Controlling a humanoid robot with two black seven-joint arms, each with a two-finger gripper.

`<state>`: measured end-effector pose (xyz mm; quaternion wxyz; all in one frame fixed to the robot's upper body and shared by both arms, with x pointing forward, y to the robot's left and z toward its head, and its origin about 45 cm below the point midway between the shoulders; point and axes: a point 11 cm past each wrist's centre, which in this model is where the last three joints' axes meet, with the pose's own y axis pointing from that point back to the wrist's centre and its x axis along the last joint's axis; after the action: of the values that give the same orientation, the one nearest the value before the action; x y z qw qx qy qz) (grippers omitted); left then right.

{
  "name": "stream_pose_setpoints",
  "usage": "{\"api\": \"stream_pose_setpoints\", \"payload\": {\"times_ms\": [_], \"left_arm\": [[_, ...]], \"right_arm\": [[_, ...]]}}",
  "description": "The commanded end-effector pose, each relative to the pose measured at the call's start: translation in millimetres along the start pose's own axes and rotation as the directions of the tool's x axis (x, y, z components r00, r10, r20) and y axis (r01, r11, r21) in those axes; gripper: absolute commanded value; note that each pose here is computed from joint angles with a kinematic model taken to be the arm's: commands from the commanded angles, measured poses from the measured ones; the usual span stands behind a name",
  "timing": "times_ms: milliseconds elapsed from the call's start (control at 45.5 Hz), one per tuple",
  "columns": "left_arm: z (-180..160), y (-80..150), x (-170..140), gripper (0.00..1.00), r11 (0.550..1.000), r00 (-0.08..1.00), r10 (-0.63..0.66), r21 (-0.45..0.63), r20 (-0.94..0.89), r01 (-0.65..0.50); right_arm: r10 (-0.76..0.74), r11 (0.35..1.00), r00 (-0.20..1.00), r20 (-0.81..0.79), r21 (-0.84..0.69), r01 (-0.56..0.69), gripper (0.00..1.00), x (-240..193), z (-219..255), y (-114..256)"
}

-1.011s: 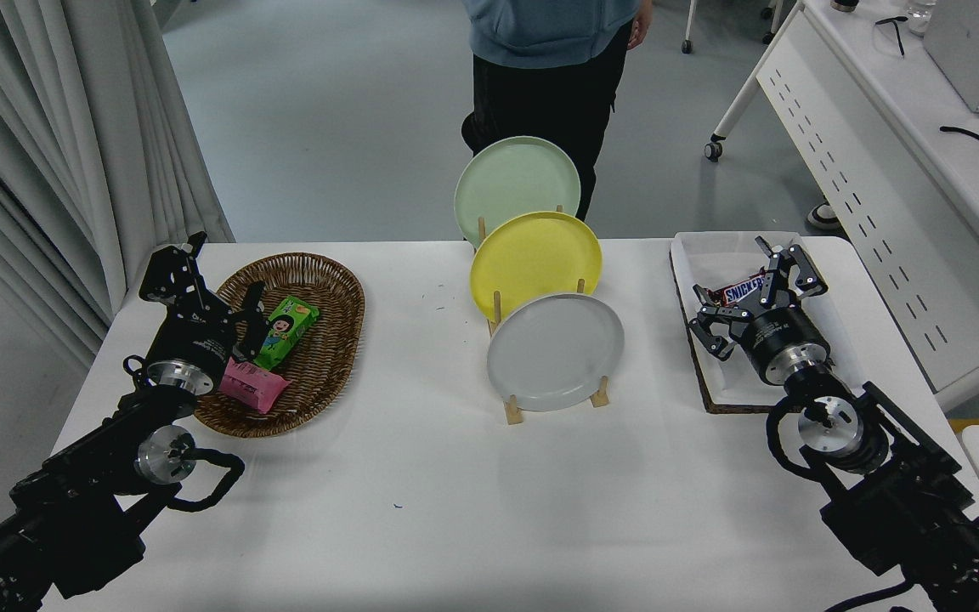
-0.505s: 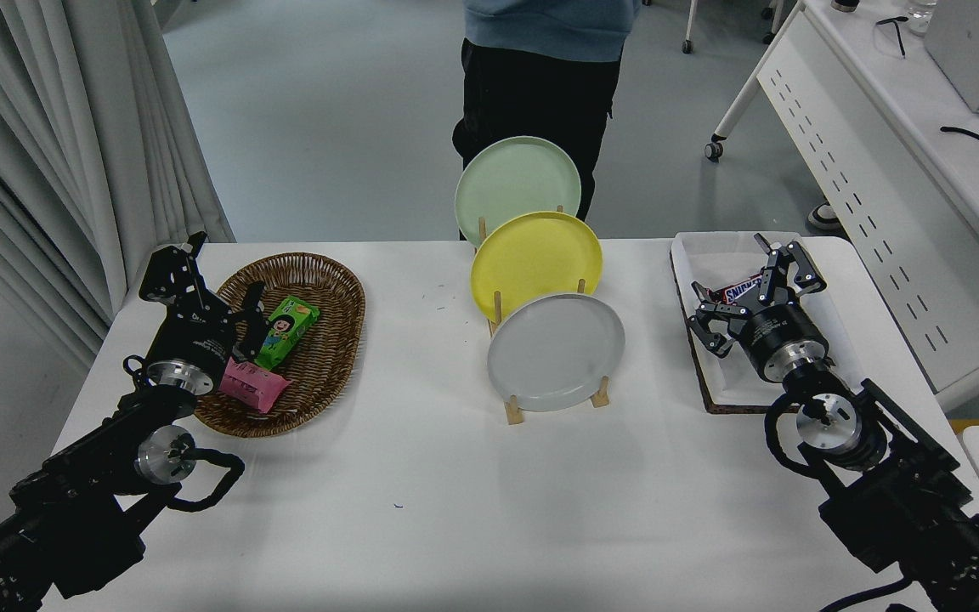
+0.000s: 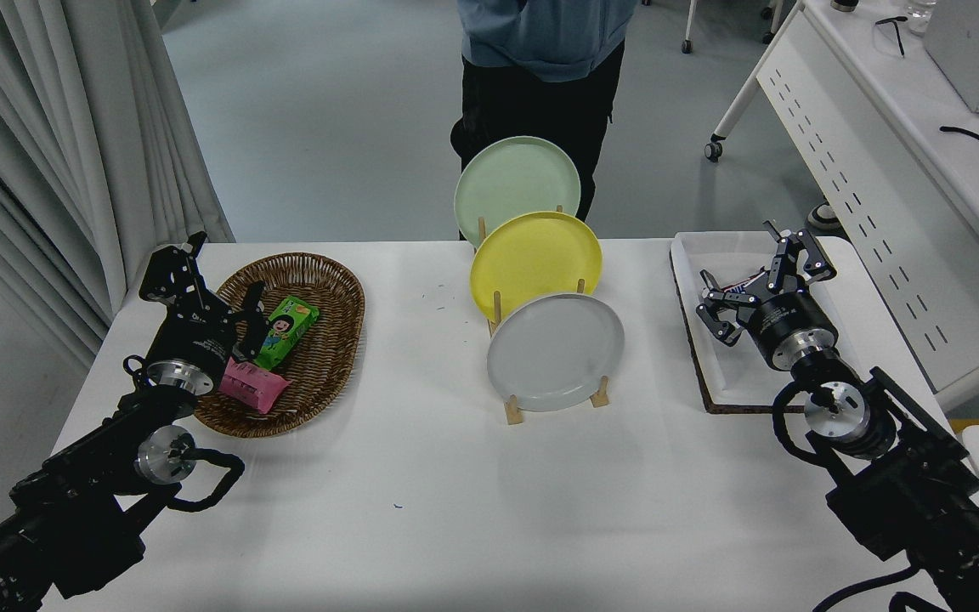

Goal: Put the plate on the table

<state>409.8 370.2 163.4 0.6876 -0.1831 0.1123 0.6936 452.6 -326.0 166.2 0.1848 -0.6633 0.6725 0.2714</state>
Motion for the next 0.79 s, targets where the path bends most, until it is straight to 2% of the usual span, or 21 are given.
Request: {"api": "stream_pose_setpoints", "payload": {"times_ms": [0,396,615,769], "left_arm": [[0,0,0,1.00,1.000,1.000,0.000,0.000,0.001,0.000],[0,0,0,1.00,1.000,1.000,0.001,0.000,-0.001,-0.001],[0,0,0,1.00,1.000,1.000,0.001,0.000,-0.001,-0.001],[0,0,0,1.00,1.000,1.000,0.001,0.000,-0.001,-0.001]], "right_arm": [[0.005,1.000,1.000,-0.017,0.014,-0.005,1.00,4,-11,-1],[0.011,1.000,0.997,-0.080,0.030,-0.008,1.00,14,-35,1],[-0.033,0.998,0.965,-0.258,-0.056,0.019,1.00,13,-35,0],[-0.062,0.997,0.950,-0.306,-0.070,0.043,1.00,4,-41,-5]]}}
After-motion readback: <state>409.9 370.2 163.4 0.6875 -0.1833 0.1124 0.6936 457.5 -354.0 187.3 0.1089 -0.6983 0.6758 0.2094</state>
